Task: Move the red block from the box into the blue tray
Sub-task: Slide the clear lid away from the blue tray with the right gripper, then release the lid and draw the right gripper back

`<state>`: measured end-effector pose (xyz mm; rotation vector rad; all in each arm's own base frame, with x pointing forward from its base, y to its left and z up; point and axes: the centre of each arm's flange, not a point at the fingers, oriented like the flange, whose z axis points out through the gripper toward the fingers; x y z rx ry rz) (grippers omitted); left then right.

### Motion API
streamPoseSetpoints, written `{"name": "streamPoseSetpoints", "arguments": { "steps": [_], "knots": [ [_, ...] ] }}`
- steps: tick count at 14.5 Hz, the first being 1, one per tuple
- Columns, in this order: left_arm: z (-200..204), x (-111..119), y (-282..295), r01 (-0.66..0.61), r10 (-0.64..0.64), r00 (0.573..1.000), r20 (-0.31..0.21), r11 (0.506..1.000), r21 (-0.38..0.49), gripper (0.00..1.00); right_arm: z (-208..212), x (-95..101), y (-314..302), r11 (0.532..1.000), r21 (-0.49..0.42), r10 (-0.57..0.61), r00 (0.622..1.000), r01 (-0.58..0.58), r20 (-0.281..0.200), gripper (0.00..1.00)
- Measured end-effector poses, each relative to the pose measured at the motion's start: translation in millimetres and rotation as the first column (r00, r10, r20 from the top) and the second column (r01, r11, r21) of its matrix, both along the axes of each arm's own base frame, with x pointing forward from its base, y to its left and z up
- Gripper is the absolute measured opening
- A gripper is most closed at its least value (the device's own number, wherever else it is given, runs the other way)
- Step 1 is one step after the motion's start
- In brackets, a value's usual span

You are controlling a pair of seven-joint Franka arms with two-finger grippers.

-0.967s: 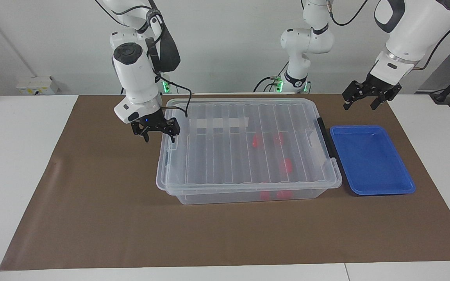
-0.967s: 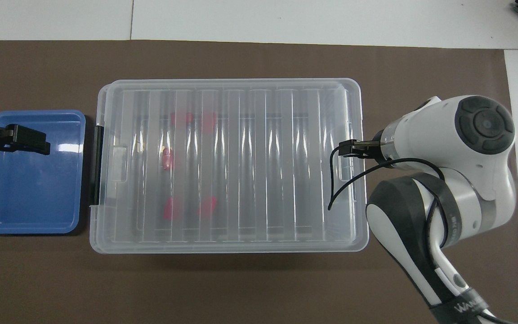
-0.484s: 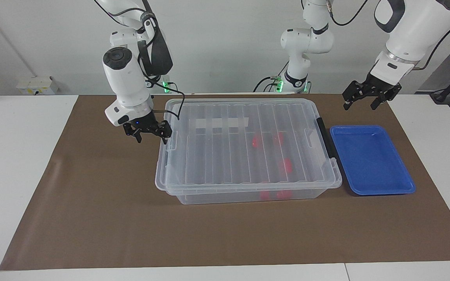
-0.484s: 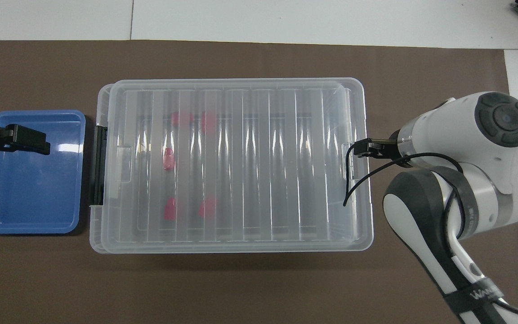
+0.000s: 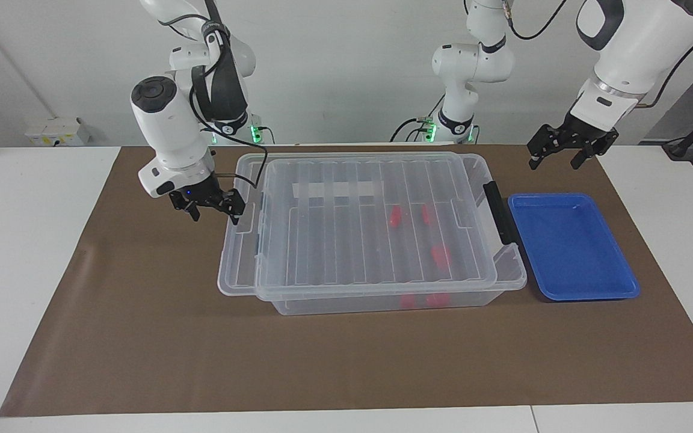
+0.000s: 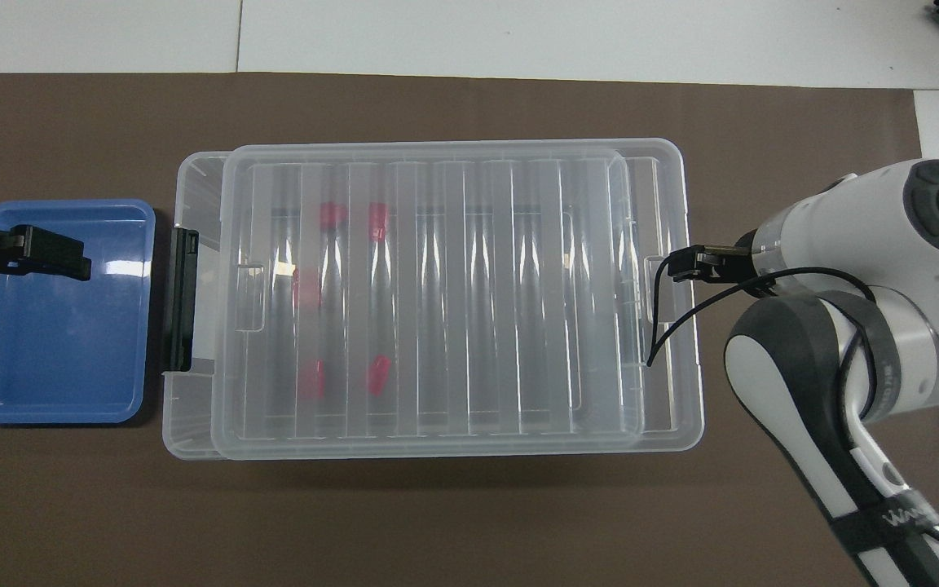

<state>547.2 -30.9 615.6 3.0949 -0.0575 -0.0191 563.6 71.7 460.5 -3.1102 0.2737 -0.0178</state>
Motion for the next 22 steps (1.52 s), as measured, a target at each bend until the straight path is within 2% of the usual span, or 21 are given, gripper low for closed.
{"name": "streamPoseSetpoints", "arguments": {
  "steps": [7, 14, 22],
  "knots": [
    [0.0, 0.0, 0.0, 0.000, 0.000, 1.000, 0.000, 1.000, 0.000, 1.00, 2.0, -3.5, -72.3, 1.000, -0.003, -0.030, 0.999, 0.030, -0.045, 1.00],
    [0.0, 0.0, 0.0, 0.000, 0.000, 1.000, 0.000, 1.000, 0.000, 1.00, 2.4, -7.1, -132.5, 0.999, 0.000, -0.039, 0.998, 0.039, -0.044, 1.00],
    [0.0, 0.0, 0.0, 0.000, 0.000, 1.000, 0.000, 1.000, 0.000, 1.00, 2.6, -9.0, -147.6, 0.999, 0.001, -0.052, 0.998, 0.052, -0.043, 1.00]
  ]
}}
